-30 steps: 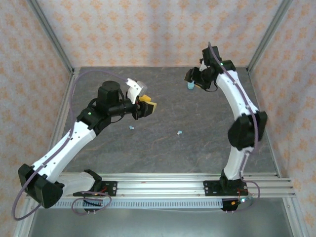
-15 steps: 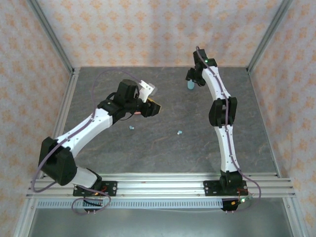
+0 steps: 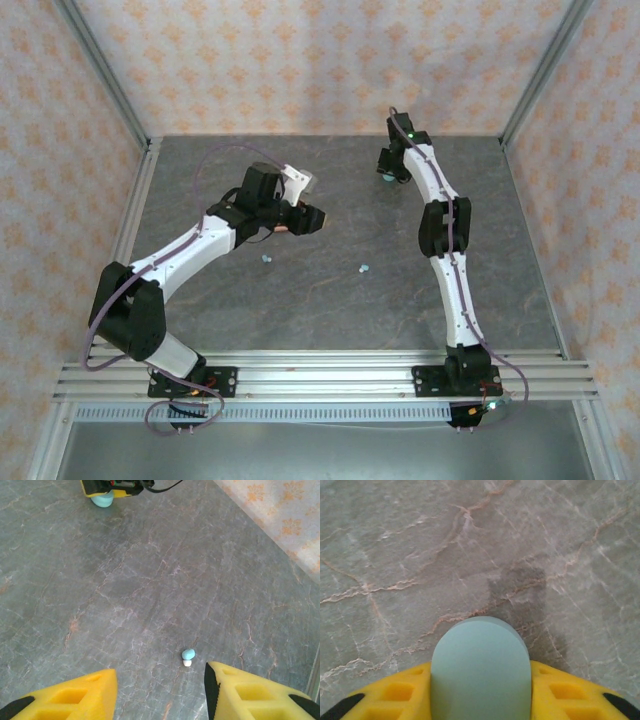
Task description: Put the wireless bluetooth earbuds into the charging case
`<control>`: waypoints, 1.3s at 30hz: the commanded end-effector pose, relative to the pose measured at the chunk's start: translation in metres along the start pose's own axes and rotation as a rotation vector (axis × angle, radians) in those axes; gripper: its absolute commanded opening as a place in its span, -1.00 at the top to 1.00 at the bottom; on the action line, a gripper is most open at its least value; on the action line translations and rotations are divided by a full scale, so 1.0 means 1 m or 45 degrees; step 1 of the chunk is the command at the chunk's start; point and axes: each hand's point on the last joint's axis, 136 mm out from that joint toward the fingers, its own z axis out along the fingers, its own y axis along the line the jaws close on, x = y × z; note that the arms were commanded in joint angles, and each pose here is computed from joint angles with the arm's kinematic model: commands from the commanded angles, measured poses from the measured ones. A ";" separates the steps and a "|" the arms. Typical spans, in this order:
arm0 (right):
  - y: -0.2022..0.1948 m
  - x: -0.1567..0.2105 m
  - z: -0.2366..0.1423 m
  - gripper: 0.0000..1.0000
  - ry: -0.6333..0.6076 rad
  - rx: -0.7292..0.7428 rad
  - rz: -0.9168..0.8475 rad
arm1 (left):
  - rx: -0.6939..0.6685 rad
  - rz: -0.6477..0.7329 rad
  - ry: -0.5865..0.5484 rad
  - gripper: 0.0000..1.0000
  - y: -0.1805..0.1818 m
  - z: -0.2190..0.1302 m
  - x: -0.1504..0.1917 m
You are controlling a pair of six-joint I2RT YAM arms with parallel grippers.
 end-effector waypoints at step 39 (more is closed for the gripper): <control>0.144 0.283 -0.158 -0.27 0.556 -0.414 0.000 | -0.436 -0.265 -0.098 -0.03 0.039 -0.090 0.093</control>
